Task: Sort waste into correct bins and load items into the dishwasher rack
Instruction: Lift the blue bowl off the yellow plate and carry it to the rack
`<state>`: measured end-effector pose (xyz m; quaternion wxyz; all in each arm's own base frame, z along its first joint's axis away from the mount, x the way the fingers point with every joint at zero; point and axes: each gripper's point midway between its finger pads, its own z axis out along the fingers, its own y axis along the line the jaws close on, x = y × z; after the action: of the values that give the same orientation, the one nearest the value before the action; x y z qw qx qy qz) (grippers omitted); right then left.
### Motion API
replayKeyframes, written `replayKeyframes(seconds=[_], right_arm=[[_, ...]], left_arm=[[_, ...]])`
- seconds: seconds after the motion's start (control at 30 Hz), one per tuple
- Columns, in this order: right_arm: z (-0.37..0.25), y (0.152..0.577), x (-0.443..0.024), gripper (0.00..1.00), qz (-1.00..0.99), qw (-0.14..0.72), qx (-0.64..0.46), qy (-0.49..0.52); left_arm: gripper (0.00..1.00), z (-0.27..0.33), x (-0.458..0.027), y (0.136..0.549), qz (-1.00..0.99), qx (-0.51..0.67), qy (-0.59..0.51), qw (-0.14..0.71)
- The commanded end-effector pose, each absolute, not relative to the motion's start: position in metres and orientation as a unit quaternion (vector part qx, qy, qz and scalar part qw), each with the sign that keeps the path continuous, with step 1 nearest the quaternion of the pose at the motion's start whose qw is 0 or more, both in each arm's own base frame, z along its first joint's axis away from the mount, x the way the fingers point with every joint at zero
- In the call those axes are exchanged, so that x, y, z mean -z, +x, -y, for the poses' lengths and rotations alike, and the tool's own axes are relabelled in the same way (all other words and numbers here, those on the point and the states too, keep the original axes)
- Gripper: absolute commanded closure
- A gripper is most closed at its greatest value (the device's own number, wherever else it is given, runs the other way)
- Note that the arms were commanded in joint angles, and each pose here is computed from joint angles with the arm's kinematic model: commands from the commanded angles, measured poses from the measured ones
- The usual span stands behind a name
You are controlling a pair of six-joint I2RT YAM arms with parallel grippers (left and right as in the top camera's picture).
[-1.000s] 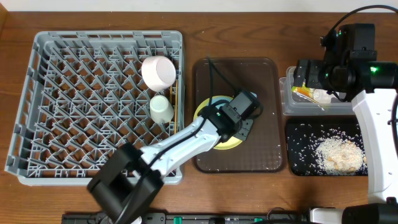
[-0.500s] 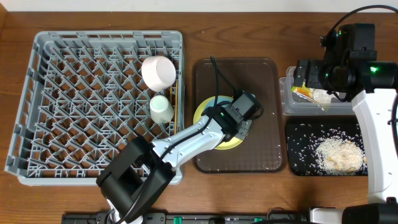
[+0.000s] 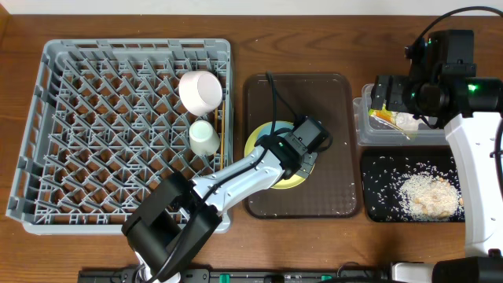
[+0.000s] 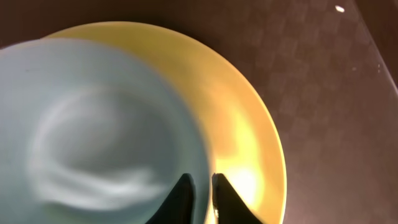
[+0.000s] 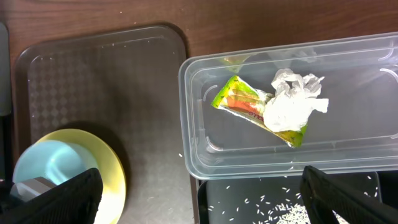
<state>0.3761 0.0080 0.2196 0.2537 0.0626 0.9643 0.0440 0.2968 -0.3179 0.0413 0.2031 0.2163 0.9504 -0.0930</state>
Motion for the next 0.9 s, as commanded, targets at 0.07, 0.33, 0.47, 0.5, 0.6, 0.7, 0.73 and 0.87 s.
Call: replayKeyframes(seconds=[0.07,0.33,0.47,0.5,0.6,0.7,0.73,0.87], right_arm=[[-0.01,0.377,-0.22,0.01,-0.965,0.254,-0.043,0.054],[-0.01,0.377,-0.22,0.01,-0.965,0.254,-0.043,0.054],[-0.01,0.377,-0.22,0.01,-0.965,0.254,-0.043,0.054],[-0.01,0.377,-0.22,0.01,-0.965,0.254,-0.043,0.054],[-0.01,0.377,-0.22,0.01,-0.965,0.254,-0.043,0.054],[-0.01,0.377,-0.22,0.01,-0.965,0.254,-0.043,0.054],[-0.01,0.377,-0.22,0.01,-0.965,0.254,-0.042,0.054],[-0.01,0.377,-0.22,0.01,-0.965,0.254,-0.043,0.054]], left_arm=[[0.94,0.312,-0.032,0.293,-0.953,0.083,0.217,0.194],[0.94,0.326,-0.097,0.288,-0.944,0.156,0.216,0.196],[0.94,0.316,-0.163,0.28,-0.934,0.256,0.162,0.188],[0.94,0.309,-0.181,0.279,-0.929,0.283,0.149,0.186],[0.94,0.281,-0.225,0.273,-0.91,0.358,0.122,0.171],[0.94,0.242,-0.256,0.264,-0.893,0.42,0.077,0.139],[0.94,0.23,-0.261,0.262,-0.891,0.431,0.061,0.132],[0.94,0.192,-0.264,0.26,-0.875,0.468,0.032,0.122]])
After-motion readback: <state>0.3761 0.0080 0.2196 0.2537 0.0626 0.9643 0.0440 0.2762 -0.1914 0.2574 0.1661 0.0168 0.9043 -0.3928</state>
